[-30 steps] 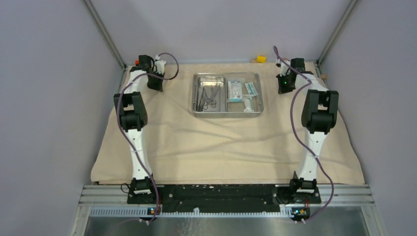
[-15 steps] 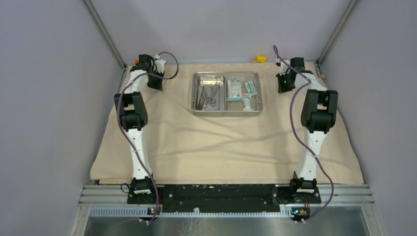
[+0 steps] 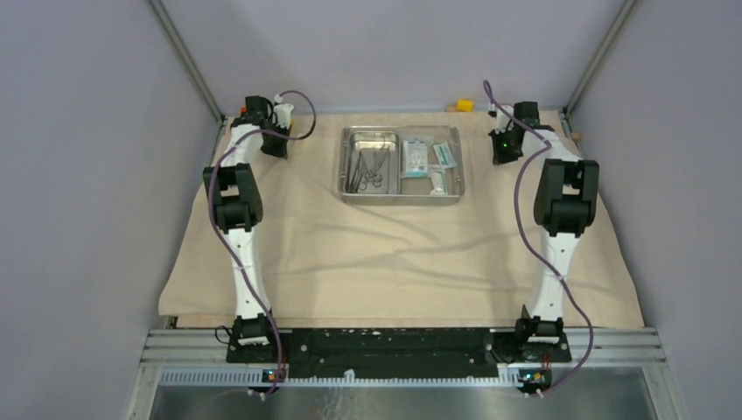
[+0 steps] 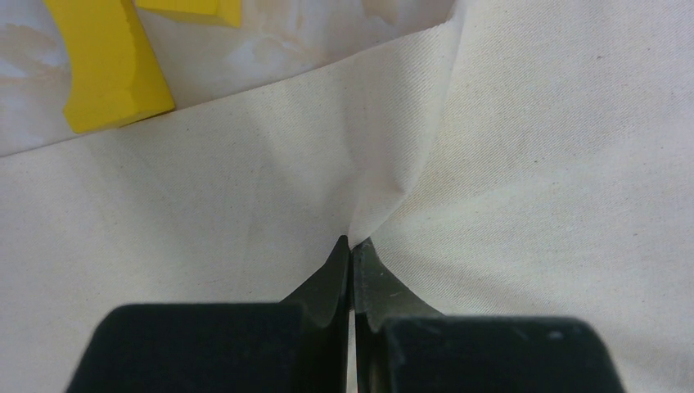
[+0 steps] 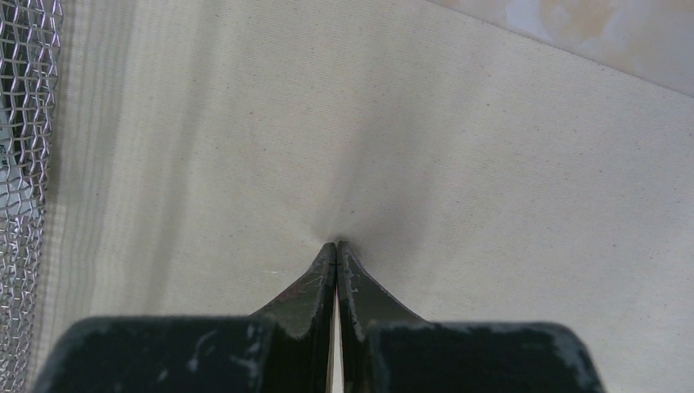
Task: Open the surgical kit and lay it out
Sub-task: Smooth out the surgical kit at the center of the board.
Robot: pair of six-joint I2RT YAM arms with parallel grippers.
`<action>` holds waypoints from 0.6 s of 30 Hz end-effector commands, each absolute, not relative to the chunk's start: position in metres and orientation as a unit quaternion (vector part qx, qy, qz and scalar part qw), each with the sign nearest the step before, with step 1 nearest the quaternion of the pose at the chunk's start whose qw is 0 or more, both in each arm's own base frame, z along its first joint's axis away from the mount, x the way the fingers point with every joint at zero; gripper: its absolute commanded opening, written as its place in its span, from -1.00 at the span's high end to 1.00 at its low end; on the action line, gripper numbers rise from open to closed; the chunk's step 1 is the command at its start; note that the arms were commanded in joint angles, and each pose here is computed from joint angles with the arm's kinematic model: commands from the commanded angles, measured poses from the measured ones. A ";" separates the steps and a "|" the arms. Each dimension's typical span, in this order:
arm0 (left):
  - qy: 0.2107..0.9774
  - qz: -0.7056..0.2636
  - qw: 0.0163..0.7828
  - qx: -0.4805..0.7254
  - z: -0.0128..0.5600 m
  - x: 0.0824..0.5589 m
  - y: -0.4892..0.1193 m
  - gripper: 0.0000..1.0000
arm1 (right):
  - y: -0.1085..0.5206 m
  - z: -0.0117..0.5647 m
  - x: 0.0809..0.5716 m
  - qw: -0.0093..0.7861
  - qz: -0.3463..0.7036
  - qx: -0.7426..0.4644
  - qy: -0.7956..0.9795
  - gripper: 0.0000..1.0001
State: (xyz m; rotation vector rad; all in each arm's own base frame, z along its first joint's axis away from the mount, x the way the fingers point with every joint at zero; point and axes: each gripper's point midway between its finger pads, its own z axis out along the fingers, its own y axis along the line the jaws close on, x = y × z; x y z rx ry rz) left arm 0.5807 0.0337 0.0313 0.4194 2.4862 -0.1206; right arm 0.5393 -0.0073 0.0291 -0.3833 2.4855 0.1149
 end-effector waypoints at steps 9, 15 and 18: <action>0.964 0.048 0.235 0.114 -0.037 0.562 0.118 1.00 | -0.017 -0.010 0.528 0.245 0.019 -0.132 0.960 1.00; 0.966 0.042 0.231 0.113 -0.041 0.558 0.118 1.00 | -0.017 -0.009 0.530 0.245 0.016 -0.132 0.960 1.00; 0.966 0.035 0.232 0.112 -0.042 0.558 0.116 1.00 | -0.019 -0.006 0.532 0.247 0.011 -0.132 0.960 1.00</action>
